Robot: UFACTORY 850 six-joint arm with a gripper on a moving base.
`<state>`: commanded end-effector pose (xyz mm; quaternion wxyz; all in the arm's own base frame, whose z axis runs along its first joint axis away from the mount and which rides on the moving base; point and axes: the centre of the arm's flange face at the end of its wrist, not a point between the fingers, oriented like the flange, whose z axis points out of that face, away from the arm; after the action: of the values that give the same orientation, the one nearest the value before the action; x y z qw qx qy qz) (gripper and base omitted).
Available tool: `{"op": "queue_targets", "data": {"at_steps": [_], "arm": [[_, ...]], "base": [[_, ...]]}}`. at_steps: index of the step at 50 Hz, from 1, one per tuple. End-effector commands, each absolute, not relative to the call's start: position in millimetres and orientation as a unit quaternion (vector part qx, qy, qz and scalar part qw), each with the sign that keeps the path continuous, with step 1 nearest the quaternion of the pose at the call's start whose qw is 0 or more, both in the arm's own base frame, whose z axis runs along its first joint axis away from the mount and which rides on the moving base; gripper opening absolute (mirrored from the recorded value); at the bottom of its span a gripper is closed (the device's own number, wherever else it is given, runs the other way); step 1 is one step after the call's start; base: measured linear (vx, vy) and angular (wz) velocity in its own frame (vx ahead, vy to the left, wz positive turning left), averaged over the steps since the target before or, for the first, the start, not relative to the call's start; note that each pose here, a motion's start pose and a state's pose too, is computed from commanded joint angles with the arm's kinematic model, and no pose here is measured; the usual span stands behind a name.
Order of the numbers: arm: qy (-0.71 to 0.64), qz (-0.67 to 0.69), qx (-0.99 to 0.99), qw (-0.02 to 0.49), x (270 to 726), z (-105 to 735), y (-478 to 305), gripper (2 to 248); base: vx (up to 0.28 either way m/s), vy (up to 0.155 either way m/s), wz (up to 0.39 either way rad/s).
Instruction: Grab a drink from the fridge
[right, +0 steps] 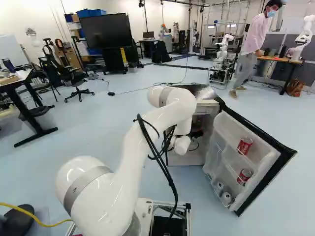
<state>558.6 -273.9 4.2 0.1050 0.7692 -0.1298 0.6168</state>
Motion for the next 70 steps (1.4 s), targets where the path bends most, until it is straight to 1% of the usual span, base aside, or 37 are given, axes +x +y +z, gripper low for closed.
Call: {"op": "queue_targets", "data": {"at_steps": [70], "arm": [[-0.132, 0.625, 0.760, 0.117, 592.1, -19.3, -304.9, 247]], "base": [[0.000, 0.000, 0.000]]}}
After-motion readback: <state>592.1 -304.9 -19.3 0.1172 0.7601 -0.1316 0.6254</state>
